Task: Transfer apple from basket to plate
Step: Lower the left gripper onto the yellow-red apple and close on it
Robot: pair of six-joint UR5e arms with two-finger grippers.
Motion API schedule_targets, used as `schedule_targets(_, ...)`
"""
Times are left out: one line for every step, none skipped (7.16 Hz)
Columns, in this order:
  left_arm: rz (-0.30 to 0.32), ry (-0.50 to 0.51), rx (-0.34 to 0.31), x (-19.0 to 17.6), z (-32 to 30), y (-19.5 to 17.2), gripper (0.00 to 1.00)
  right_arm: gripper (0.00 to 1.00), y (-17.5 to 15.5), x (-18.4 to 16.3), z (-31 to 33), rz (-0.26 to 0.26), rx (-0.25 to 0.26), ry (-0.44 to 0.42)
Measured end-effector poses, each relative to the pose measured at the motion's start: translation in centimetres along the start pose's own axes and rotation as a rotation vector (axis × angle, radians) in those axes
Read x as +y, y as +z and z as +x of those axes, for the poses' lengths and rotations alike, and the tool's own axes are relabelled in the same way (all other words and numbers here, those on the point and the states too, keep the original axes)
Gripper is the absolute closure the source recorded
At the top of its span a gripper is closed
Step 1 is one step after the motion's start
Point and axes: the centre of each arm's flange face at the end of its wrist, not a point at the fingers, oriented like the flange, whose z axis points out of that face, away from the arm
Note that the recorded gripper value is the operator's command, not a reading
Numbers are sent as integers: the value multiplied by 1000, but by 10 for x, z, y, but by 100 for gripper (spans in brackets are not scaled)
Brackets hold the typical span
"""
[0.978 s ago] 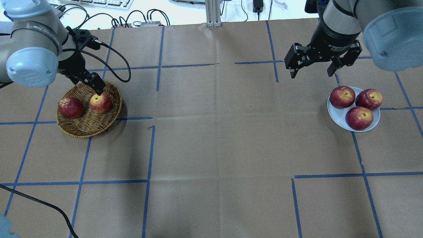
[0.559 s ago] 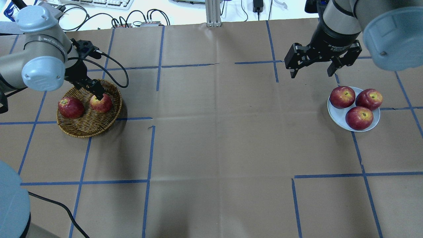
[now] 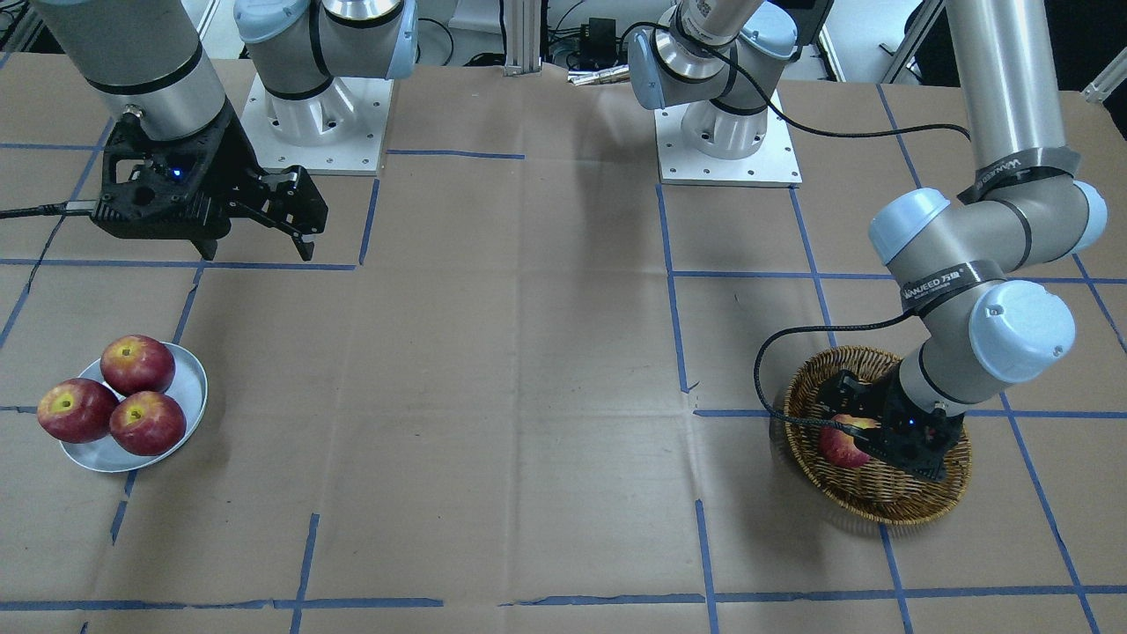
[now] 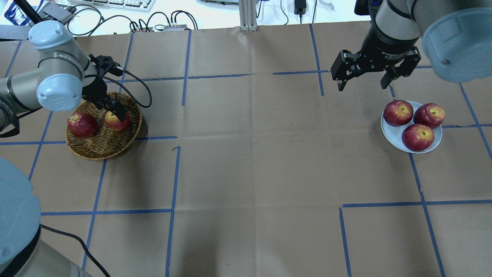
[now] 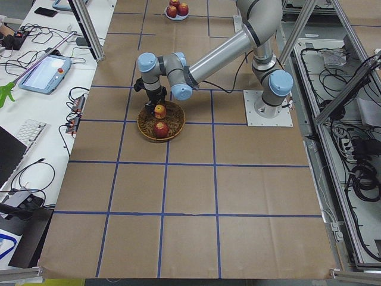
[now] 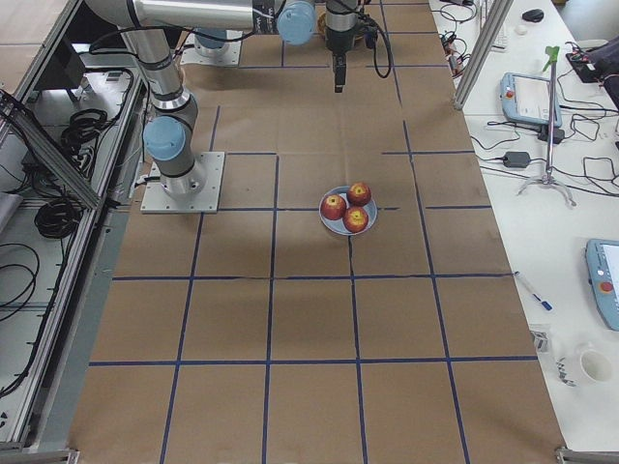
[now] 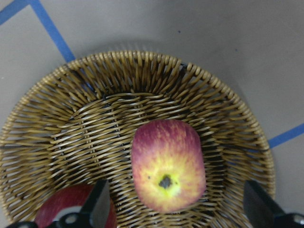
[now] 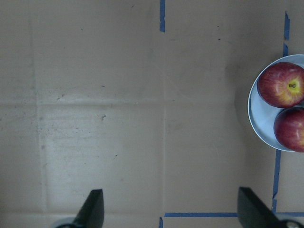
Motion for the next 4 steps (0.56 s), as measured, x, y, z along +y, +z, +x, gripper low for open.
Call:
schedule_targets(-5,6,5,0,-2,7,2,0,0,0,0,0,0,0)
schedule_targets(-11,7,12,1,-2,13,2,0,0,0,0,0,0,0)
schedule_targets(-17,7,20,1,-1,19,2,0,0,0,0,0,0,0)
schedule_targets(-21,5,25,2,0,24,2,0,0,0,0,0,0,0)
